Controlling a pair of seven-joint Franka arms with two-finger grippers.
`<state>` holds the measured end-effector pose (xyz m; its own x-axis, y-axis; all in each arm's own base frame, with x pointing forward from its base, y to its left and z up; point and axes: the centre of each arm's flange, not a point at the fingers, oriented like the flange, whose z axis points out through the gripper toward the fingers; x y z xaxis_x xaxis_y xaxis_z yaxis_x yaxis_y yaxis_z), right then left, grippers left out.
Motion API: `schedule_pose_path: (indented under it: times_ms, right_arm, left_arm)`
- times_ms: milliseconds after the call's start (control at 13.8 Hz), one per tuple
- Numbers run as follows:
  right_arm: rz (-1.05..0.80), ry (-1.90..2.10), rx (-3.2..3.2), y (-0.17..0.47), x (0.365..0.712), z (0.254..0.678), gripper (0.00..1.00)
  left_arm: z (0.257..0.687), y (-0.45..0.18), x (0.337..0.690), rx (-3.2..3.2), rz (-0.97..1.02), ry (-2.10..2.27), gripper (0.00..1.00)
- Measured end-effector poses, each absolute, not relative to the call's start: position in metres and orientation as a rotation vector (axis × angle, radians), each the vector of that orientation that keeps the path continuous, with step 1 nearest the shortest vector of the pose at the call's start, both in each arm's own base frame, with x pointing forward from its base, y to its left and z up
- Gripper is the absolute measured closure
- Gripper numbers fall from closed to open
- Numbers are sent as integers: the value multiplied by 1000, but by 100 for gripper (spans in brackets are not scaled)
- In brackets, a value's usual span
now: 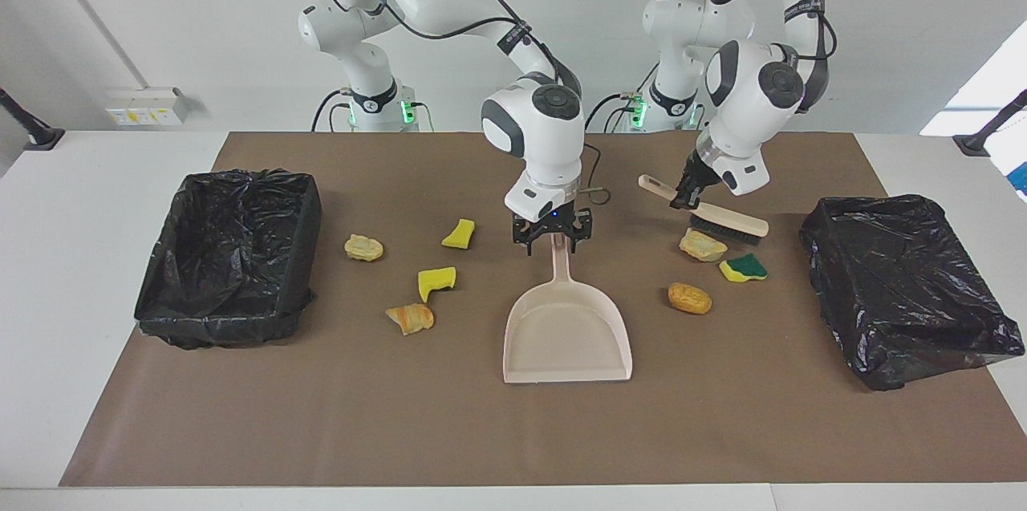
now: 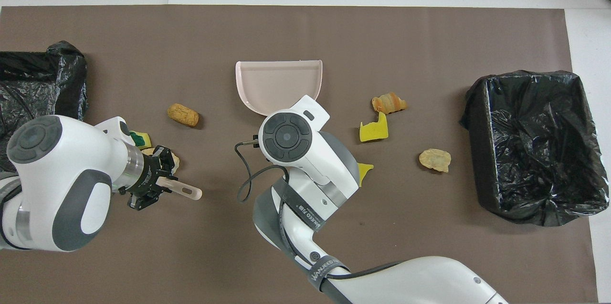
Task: Sweep and dump trash in bin
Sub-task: 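Lift the brush with the left gripper while the right gripper turns the dustpan, then lower the dustpan near the trash while the left gripper positions the brush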
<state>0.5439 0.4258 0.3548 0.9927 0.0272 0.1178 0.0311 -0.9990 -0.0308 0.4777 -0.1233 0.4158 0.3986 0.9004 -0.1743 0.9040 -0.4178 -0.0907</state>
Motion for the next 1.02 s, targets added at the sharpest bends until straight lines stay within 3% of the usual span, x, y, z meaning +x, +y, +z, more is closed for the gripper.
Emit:
schedule_pose_path:
  times_ms: [145, 290, 363, 508, 726, 1016]
  right_arm:
    - [-166, -75, -3112, 432, 536, 350, 15]
    - [-152, -99, -3122, 438, 529, 349, 35]
    - [-155, -108, -3125, 439, 528, 349, 36]
    - [-172, -143, -3140, 439, 528, 350, 52]
    - [-190, -157, -3142, 439, 530, 358, 53]
    - [-196, -159, -3140, 439, 530, 360, 56]
  left_arm:
    - [449, -117, 491, 2655, -278, 1621, 74]
    - [461, -102, 503, 2755, -211, 1483, 74]
    - [460, -87, 510, 2822, -186, 1395, 74]
    - [452, -49, 521, 2941, -184, 1168, 74]
    - [440, -4, 528, 3053, -213, 757, 74]
    - [422, 5, 521, 3112, -277, 289, 74]
